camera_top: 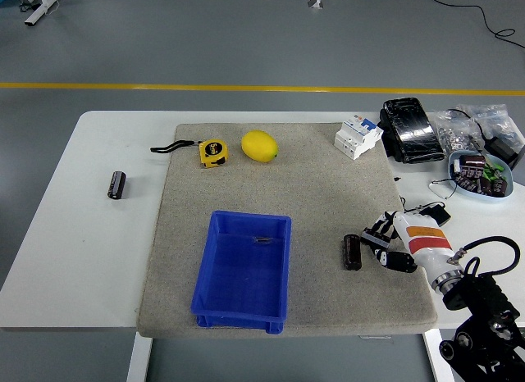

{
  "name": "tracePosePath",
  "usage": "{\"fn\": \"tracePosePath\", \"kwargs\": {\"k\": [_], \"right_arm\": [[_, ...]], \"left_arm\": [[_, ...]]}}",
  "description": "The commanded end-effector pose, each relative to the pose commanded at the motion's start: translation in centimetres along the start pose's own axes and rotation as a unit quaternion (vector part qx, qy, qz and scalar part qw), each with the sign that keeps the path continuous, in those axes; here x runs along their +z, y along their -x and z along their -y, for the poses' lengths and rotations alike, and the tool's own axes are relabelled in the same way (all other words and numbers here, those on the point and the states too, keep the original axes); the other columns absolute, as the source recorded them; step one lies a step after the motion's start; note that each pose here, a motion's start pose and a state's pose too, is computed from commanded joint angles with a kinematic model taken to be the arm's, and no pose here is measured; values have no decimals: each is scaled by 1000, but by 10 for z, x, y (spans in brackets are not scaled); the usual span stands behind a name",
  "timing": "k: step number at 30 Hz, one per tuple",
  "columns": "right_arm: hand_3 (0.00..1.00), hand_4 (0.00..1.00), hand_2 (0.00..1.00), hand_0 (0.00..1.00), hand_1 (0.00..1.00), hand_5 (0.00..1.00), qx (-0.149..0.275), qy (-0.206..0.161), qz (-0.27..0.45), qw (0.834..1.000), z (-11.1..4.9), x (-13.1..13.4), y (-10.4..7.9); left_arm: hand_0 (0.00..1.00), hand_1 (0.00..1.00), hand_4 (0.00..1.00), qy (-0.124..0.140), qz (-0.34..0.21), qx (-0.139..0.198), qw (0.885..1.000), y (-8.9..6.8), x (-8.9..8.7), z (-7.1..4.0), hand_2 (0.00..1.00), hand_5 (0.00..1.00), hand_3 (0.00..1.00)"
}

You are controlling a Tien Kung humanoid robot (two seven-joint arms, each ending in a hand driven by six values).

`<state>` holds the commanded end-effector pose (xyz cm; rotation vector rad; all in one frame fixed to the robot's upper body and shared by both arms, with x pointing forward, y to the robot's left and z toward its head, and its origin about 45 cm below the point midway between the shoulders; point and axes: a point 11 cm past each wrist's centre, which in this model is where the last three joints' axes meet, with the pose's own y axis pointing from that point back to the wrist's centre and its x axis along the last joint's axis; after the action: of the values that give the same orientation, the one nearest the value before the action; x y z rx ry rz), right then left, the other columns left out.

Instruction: Pick up the battery,place it into the box

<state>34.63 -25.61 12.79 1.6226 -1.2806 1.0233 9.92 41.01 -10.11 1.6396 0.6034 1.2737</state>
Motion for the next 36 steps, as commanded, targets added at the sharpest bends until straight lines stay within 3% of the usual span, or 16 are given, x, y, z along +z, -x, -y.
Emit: {"fn": "tracePosePath", "kwargs": {"k": [15, 27, 28, 33, 34, 36], "right_arm": [[460, 650, 449, 332, 411, 114, 24, -8, 8, 1000, 0, -4, -12], [474, 661, 459, 363, 428, 113, 11, -15, 6, 1000, 0, -6, -12], [595, 774, 583, 546, 578, 186, 9, -17, 6, 1000, 0, -7, -11], [595, 774, 583, 546, 578, 186, 5, -24, 5, 1000, 0, -9, -11], [661, 840, 691, 599, 634, 215, 5, -25, 4, 1000, 0, -9, -11], [661, 840, 691, 599, 634, 215, 4, -25, 4, 1000, 0, -9, -11]], "left_arm": [[675, 626, 660, 1, 0, 1, 1000, -1, 1, 0, 660, 683, 644], [675, 625, 660, 1, 1, 1, 1000, -1, 2, 0, 660, 683, 644], [675, 625, 660, 1, 2, 1, 1000, -1, 2, 0, 660, 683, 643], [675, 625, 660, 1, 3, 1, 1000, -2, 2, 0, 660, 683, 643], [675, 625, 660, 1, 3, 1, 1000, -2, 2, 0, 660, 683, 643], [675, 625, 660, 1, 3, 1, 1000, -2, 2, 0, 660, 683, 643]]}}
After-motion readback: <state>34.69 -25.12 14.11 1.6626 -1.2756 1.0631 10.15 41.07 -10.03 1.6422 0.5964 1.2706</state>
